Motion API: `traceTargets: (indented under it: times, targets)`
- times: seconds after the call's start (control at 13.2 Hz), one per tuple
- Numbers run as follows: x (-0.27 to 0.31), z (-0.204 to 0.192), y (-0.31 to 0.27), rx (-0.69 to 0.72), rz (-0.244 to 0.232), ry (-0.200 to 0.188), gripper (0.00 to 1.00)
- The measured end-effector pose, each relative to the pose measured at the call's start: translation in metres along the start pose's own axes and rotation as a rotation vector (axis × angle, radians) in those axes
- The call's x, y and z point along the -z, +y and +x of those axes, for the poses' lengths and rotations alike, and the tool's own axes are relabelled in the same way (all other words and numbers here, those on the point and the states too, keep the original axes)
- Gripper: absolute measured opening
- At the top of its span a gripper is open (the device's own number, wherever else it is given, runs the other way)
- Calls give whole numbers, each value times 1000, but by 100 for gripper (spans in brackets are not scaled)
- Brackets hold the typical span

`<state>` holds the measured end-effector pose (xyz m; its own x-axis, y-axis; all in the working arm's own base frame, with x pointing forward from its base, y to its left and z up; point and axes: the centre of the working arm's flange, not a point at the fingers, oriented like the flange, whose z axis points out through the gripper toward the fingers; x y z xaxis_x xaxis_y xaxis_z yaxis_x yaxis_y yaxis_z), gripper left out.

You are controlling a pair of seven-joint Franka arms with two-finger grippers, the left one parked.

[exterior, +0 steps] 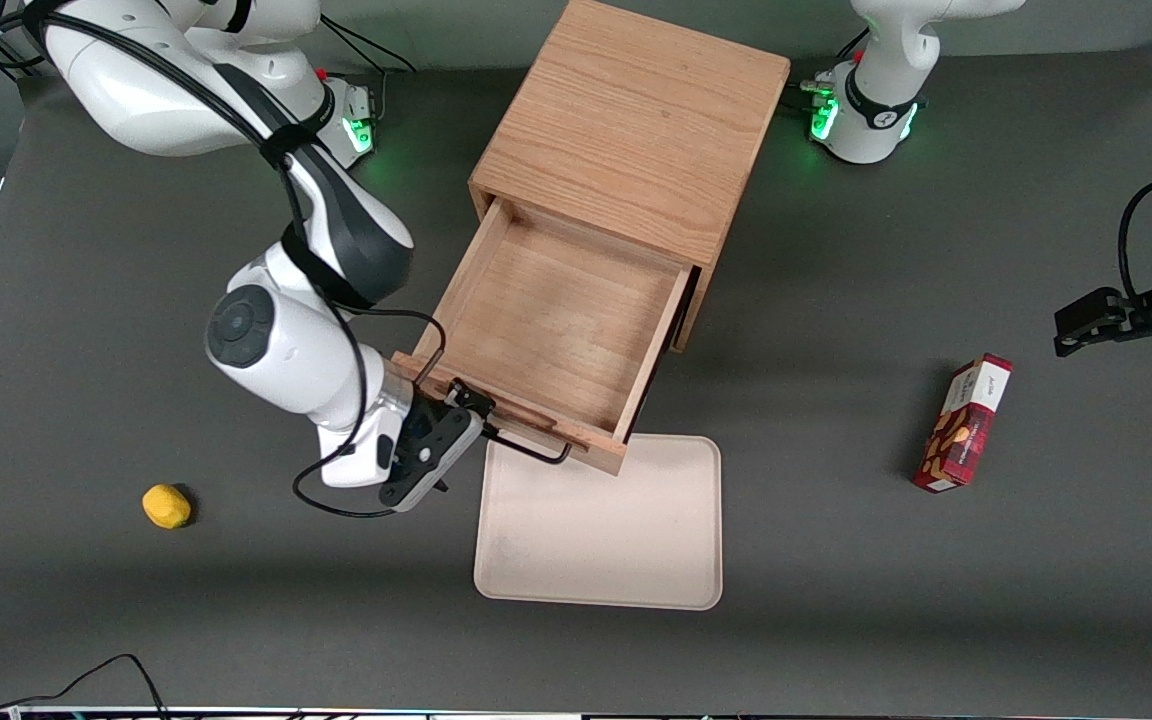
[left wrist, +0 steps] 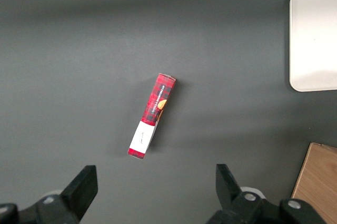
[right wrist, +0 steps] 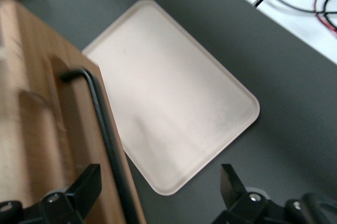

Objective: Open upper drawer

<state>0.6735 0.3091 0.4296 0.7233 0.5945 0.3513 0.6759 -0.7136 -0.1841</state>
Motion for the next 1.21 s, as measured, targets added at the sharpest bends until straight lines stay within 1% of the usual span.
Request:
traceTargets:
  times: [0.15,0.3,0.45,0.53,0.68,0.76,0.83,0.91,1.06,1.21]
  targets:
    - [38,8,6,-40,32,32,100]
    - [50,10,6,-53,42,39,100]
    - [55,7,9,-81,50,10,100]
    - [70,4,15,-107,40,-3,100]
    - [123,-14,39,-200,-19,-50,100]
    - [154,-29,52,-254,-54,-83,100]
    - [184,-46,61,-321,-86,-117,100]
    - [212,-65,69,-417,-117,-139,100]
    - [248,-105,74,-614,-185,-164,100]
    - [264,-145,71,-724,-265,-196,100]
